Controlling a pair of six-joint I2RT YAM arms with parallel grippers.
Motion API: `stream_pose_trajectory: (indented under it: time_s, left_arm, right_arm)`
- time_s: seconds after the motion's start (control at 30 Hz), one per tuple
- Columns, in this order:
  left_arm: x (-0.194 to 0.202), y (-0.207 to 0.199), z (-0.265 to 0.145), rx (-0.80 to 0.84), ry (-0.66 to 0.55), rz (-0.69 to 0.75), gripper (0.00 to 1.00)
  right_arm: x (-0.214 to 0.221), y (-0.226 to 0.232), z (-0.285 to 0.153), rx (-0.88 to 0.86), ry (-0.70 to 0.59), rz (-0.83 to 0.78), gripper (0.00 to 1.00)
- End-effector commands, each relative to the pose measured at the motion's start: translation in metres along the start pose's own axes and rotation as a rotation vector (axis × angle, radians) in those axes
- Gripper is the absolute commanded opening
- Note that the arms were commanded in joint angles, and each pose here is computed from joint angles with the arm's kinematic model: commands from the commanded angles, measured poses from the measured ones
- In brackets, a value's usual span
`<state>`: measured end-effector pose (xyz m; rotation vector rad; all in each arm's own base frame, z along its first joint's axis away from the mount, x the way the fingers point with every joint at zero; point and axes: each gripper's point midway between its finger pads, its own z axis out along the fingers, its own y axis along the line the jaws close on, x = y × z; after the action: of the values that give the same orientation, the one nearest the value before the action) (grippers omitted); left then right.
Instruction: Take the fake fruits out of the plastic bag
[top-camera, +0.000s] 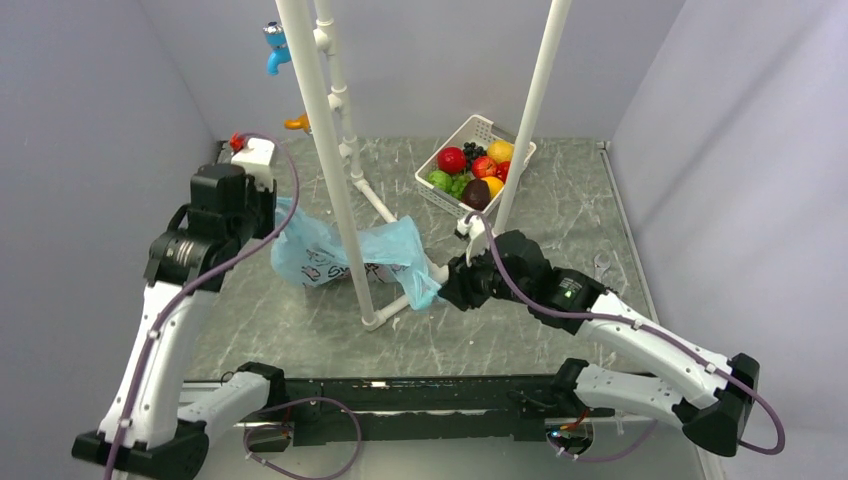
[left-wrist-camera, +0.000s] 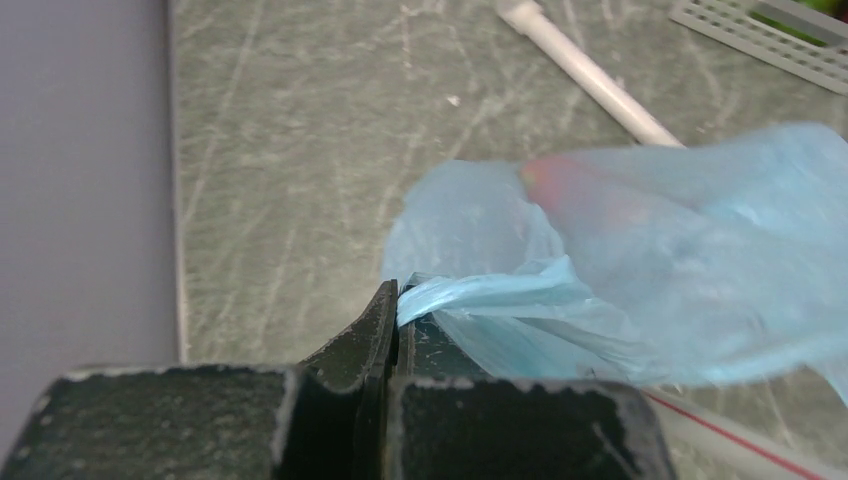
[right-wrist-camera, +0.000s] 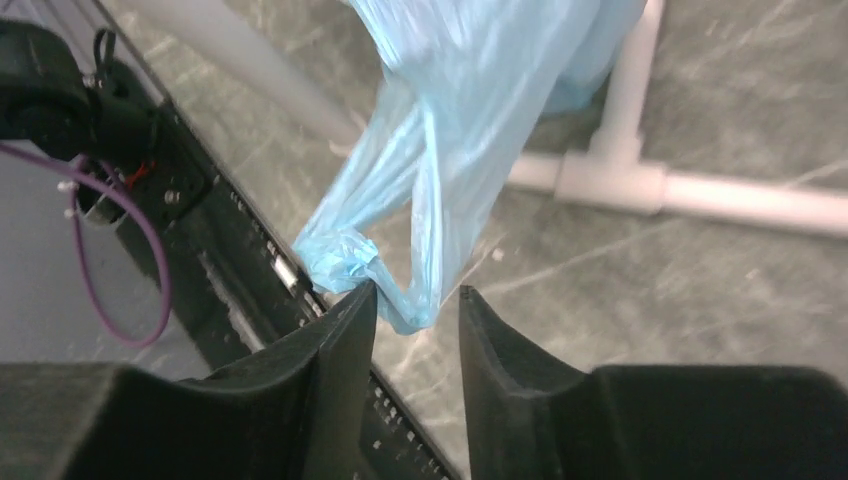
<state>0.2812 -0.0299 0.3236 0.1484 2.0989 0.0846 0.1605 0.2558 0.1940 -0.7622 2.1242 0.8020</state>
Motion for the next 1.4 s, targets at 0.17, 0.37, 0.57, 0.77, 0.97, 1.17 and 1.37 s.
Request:
stream_pose_trajectory:
  time_s: [0.17, 0.37, 0.57, 0.77, 0.97, 1.17, 1.37]
  left_arm:
    - [-0.009, -0.032, -0.053, 0.220, -0.159, -0.124, 0.00]
    - [-0.013, -0.017, -0.065, 0.151, -0.174, -0.133, 0.00]
    - [-0.026, -0.001, -0.076, 0.076, -0.272, -0.166, 0.00]
    - [-0.032, 0.017, -0.074, -0.026, -0.314, -0.204, 0.00]
    - [-0.034, 0.013, -0.068, -0.012, -0.311, -0.234, 0.00]
    - [-0.035, -0.004, -0.065, 0.080, -0.288, -0.225, 0.00]
    - [-0.027, -0.004, -0.064, 0.076, -0.261, -0.195, 0.00]
  right_arm:
    - [-0.157, 0.030, -0.009, -0.028, -0.361, -0.221, 0.69]
    - [-0.208, 0.045, -0.009, -0.090, -0.468, -0.231, 0.79]
    - [-0.224, 0.068, -0.026, -0.202, -0.534, -0.280, 0.81]
    - [-0.136, 0.077, -0.016, -0.370, -0.368, -0.144, 0.70]
    - [-0.080, 0.068, -0.002, -0.390, -0.273, 0.007, 0.53]
    - [-0.110, 0.050, 0.003, -0.224, -0.225, -0.044, 0.53]
    - [-0.163, 0.021, 0.017, -0.028, -0.279, -0.203, 0.63]
